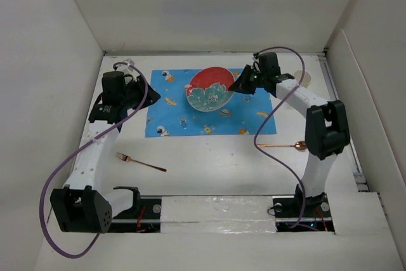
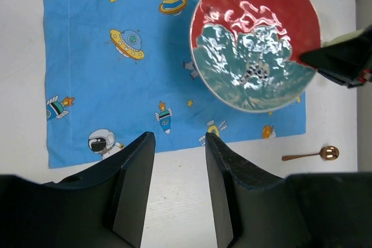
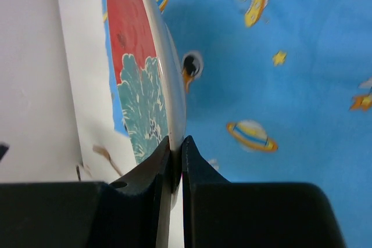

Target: Set the dinner table for one person

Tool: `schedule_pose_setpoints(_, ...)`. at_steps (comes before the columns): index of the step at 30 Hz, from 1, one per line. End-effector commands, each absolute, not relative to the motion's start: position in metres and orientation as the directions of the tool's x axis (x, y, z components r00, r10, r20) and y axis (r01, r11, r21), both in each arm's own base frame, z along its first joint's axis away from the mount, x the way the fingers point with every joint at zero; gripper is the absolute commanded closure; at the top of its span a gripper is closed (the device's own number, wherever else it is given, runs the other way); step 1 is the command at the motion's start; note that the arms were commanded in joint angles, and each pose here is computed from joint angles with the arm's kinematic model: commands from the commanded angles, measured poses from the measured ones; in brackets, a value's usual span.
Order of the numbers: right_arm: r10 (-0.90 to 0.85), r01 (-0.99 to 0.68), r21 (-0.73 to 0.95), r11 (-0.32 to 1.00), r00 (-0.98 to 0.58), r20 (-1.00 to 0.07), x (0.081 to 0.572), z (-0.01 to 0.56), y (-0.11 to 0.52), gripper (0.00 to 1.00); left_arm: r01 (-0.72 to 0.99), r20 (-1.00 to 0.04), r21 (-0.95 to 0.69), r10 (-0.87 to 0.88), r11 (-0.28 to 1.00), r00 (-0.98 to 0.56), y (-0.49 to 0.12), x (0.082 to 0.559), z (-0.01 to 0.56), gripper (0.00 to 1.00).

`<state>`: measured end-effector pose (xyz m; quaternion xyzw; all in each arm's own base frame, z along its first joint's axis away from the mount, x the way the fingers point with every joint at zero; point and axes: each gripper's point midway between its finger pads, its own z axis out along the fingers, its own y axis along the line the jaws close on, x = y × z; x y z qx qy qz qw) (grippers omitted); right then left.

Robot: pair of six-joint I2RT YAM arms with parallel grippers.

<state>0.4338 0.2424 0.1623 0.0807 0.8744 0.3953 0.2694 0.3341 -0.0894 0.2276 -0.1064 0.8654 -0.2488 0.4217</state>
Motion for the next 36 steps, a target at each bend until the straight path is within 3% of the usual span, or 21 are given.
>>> schedule_pose_setpoints(1,0.426,-0.148,0.815,0.56,-0.793,-0.436,0.47,0.216,0.26,1.0,0.085,-0.723,-0.517,-0.381,0.852,-0.576,-0.091,0.337,0.246,0.63)
schedule_pose_setpoints(10,0.466,0.021,0.814,0.58,-0.828,-0.311,0.484,0.144,0.256,1.0,0.07,-0.717,-0.509,-0.378,0.858,-0.586,-0.089,0.332,0.232,0.63)
schedule_pose_setpoints(13,0.447,0.079,0.77,0.633,-0.849,-0.281,0.471,0.113,0.248,0.83,0.065,-0.712,-0.512,-0.38,0.857,-0.591,-0.089,0.331,0.227,0.63)
schedule_pose_setpoints(14,0.441,0.097,0.754,0.65,-0.856,-0.269,0.465,0.105,0.244,0.7,0.065,-0.71,-0.512,-0.38,0.856,-0.592,-0.089,0.331,0.225,0.63)
schedule_pose_setpoints(17,0.425,0.126,0.693,0.71,-0.861,-0.279,0.453,0.088,0.231,0.55,0.06,-0.702,-0.52,-0.386,0.852,-0.599,-0.09,0.332,0.221,0.62)
schedule_pose_setpoints(21,0.394,0.13,0.607,0.784,-0.86,-0.325,0.448,0.086,0.214,0.43,0.065,-0.688,-0.536,-0.391,0.842,-0.611,-0.094,0.333,0.216,0.63)
schedule_pose_setpoints(25,0.338,0.07,0.535,0.842,-0.841,-0.422,0.448,0.113,0.199,0.43,0.071,-0.688,-0.544,-0.396,0.836,-0.609,-0.096,0.336,0.217,0.64)
schedule_pose_setpoints(26,0.343,0.071,0.527,0.847,-0.83,-0.441,0.449,0.123,0.191,0.49,0.066,-0.685,-0.543,-0.396,0.837,-0.612,-0.096,0.337,0.215,0.65)
schedule_pose_setpoints(27,0.349,0.046,0.527,0.849,-0.797,-0.493,0.453,0.149,0.184,0.63,0.066,-0.686,-0.541,-0.395,0.838,-0.612,-0.095,0.338,0.215,0.67)
schedule_pose_setpoints(29,0.376,0.046,0.509,0.86,-0.732,-0.568,0.462,0.179,0.159,1.0,0.061,-0.68,-0.538,-0.39,0.841,-0.62,-0.095,0.34,0.212,0.82)
schedule_pose_setpoints(31,0.432,0.11,0.466,0.878,-0.604,-0.67,0.471,0.217,0.11,1.0,0.065,-0.681,-0.533,-0.382,0.844,-0.625,-0.095,0.34,0.211,1.0)
schedule_pose_setpoints(36,0.521,0.436,0.351,0.828,-0.369,-0.77,0.47,0.249,-0.022,1.0,0.089,-0.689,-0.525,-0.361,0.846,-0.628,-0.097,0.34,0.211,1.0)
